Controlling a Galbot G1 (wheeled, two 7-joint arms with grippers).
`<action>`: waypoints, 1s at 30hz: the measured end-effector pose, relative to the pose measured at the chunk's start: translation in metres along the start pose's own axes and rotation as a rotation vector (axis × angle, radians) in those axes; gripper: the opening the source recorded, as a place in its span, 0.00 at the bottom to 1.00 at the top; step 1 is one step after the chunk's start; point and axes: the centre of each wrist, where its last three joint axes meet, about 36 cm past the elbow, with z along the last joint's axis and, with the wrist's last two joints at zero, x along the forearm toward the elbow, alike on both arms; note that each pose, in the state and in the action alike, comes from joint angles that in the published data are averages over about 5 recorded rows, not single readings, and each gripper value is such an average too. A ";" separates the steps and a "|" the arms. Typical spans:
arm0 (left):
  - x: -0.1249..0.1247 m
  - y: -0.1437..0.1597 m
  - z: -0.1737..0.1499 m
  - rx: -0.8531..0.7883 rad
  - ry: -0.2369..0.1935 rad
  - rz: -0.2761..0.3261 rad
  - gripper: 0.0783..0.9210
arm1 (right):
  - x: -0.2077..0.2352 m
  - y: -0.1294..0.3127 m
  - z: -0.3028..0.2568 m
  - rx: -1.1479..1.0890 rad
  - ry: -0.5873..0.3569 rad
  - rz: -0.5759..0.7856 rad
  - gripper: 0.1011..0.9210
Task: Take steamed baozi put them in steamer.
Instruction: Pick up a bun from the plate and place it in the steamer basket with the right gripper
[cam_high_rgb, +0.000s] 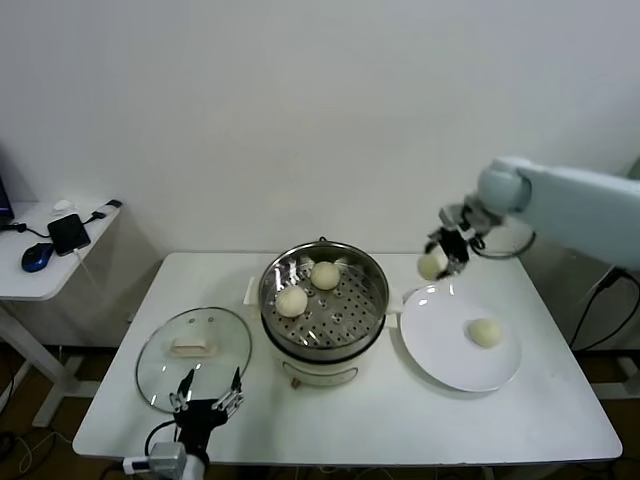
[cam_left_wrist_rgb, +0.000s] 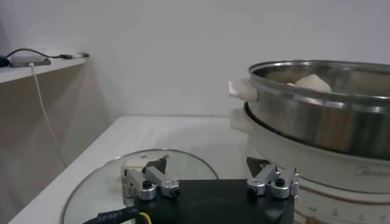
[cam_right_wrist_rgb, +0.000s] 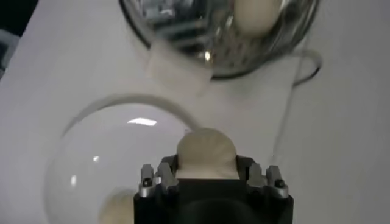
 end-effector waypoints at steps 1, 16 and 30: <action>0.000 0.000 0.000 0.000 -0.001 0.000 0.88 | 0.006 -0.009 -0.015 0.061 -0.012 0.000 0.65; 0.005 0.000 -0.006 0.001 -0.007 -0.003 0.88 | -0.050 -0.038 -0.180 0.691 -0.131 -0.188 0.65; 0.011 0.002 -0.006 0.001 -0.010 -0.012 0.88 | -0.127 -0.029 -0.200 0.787 -0.158 -0.238 0.65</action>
